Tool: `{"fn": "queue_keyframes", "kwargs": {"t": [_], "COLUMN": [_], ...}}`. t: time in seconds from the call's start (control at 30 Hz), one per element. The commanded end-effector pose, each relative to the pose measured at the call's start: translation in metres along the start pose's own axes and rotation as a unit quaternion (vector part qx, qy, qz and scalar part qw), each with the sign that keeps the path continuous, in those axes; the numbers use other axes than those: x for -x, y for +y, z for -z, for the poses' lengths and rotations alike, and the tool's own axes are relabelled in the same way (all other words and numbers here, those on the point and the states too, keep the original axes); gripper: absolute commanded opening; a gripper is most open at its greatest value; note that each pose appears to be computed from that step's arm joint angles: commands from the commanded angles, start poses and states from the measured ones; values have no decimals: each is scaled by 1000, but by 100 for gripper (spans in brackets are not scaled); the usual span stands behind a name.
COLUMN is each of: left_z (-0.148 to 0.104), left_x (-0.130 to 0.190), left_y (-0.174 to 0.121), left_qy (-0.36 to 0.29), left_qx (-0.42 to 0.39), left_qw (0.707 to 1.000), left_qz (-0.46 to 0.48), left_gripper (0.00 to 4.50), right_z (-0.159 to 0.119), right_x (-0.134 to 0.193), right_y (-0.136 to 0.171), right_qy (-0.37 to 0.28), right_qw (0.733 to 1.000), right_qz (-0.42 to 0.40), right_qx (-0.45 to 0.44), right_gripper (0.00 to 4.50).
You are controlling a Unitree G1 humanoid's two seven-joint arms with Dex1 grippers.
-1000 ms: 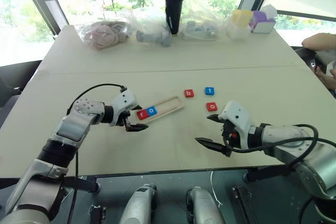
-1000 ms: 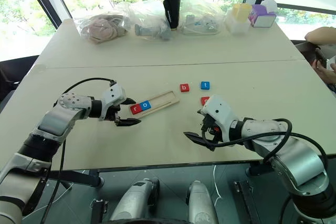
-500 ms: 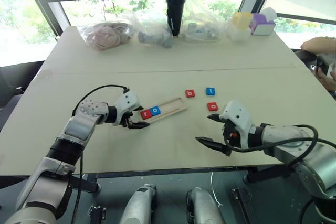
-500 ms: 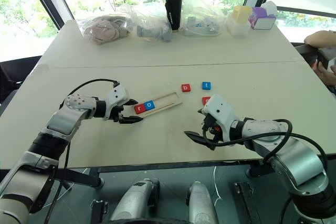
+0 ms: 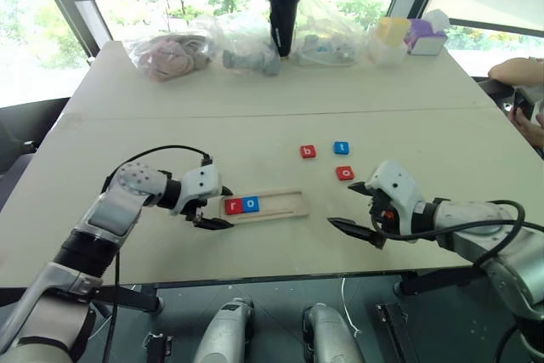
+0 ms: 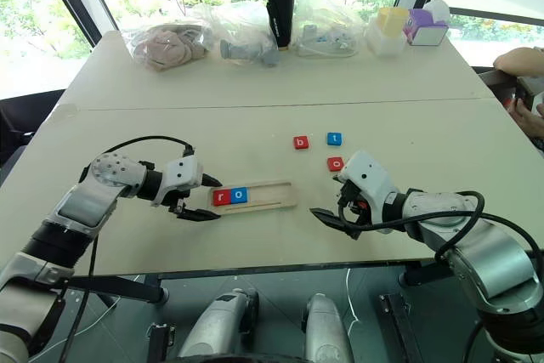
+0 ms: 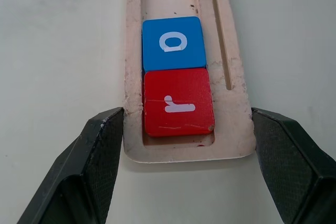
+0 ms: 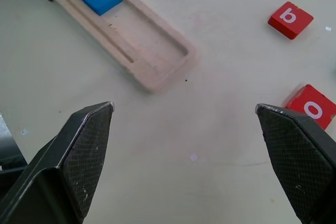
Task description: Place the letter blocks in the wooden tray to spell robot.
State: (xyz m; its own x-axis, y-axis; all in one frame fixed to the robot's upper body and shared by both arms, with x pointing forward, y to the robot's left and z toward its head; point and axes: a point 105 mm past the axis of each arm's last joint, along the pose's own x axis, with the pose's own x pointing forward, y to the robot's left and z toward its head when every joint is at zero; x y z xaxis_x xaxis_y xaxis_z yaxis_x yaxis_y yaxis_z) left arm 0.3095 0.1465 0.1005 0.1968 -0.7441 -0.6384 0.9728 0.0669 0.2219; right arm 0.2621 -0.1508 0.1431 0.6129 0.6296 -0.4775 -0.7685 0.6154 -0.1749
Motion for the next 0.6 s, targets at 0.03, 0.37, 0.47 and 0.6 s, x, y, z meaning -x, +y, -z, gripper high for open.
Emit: {"fn": "queue_keyframes", "kwargs": {"t": [0.03,0.37,0.47,0.6], "left_z": [-6,-7,-7,-5], "left_x": [4,-1,0,5], "left_y": [-4,-5,-3,6], "left_qy": [-1,1,7,14], "left_qx": [-17,-33,-45,-39], "left_qw": [1000,999,999,999], "left_qz": [7,0,-5,-30], "left_gripper": [317,367,445,445], "right_z": [-8,-8,-7,-9], "right_x": [4,3,3,2], "right_y": [0,2,2,1], "right_qy": [-17,-17,-16,-24], "right_qw": [1000,1000,1000,1000], "right_qz": [6,-5,-7,-12], "right_qx": [8,5,4,2], "right_gripper": [450,450,450,450]}}
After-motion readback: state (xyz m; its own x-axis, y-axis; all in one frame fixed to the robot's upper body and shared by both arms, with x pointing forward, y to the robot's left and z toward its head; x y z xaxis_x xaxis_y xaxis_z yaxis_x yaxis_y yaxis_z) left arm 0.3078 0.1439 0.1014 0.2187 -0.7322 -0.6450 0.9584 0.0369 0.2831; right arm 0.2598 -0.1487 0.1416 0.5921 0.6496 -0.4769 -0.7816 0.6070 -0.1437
